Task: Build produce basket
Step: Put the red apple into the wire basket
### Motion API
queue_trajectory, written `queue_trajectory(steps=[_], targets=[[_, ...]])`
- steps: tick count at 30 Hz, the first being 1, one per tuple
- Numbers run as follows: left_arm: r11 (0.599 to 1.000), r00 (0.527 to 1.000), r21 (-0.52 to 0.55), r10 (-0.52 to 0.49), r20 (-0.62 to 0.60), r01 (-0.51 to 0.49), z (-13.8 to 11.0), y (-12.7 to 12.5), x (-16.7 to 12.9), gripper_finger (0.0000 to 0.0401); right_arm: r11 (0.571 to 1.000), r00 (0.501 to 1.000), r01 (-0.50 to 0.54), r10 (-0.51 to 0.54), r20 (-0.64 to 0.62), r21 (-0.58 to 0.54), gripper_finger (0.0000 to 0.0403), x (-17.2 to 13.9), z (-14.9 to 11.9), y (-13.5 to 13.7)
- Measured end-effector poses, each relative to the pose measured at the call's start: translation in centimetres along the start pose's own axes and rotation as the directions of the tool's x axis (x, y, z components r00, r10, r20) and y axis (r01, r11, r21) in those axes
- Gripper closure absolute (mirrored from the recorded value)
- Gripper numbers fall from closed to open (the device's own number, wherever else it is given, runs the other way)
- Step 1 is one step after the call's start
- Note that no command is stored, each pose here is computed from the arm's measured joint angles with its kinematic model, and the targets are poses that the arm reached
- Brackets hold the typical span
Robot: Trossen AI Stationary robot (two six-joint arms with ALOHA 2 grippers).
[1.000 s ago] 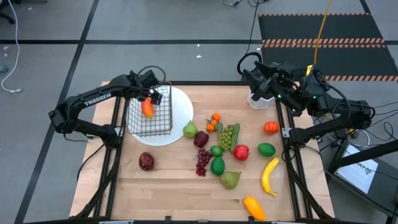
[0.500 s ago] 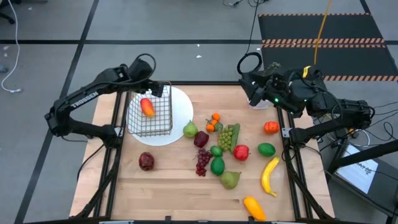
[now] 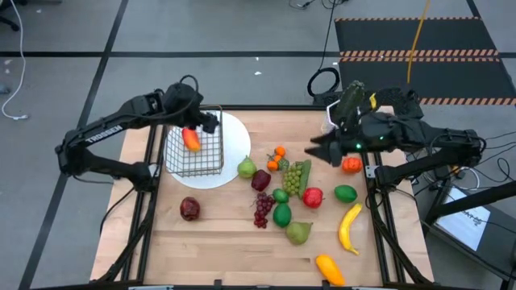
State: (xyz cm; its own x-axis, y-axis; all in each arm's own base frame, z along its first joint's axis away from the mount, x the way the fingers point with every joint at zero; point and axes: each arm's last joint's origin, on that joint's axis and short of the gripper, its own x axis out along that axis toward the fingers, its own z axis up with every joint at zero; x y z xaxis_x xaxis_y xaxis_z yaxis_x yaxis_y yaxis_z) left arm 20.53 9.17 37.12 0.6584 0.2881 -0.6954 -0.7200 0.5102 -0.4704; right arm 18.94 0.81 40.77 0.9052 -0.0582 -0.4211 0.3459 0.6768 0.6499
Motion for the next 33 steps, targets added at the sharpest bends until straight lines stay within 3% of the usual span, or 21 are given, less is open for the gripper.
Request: queue_trajectory(steps=[7,15,24,33], targets=[[0.989,0.987,0.028,-0.144,-0.069,0.147,-3.0,-3.8,-0.3,0.0199,0.998,0.961,0.069,-0.065,-0.27,0.007,0.0051,-0.5,-2.9,-0.4],[0.969,0.955,0.011,-0.241,-0.171,0.247,-8.6,-7.8,-2.2,0.0232,0.975,0.867,0.185,-0.221,-0.446,-0.124,0.0051,-1.7,-5.4,-1.3],[0.964,0.956,-0.005,-0.266,-0.125,0.267,-13.8,-10.5,-3.6,0.0278,0.936,0.823,0.098,-0.268,-0.502,-0.338,0.0051,-1.5,-6.9,-1.8],[0.957,0.948,0.021,-0.282,-0.15,0.288,-16.3,-12.3,-2.7,0.0301,0.883,0.754,0.033,-0.329,-0.568,-0.468,0.0051,1.6,-11.5,-4.6]])
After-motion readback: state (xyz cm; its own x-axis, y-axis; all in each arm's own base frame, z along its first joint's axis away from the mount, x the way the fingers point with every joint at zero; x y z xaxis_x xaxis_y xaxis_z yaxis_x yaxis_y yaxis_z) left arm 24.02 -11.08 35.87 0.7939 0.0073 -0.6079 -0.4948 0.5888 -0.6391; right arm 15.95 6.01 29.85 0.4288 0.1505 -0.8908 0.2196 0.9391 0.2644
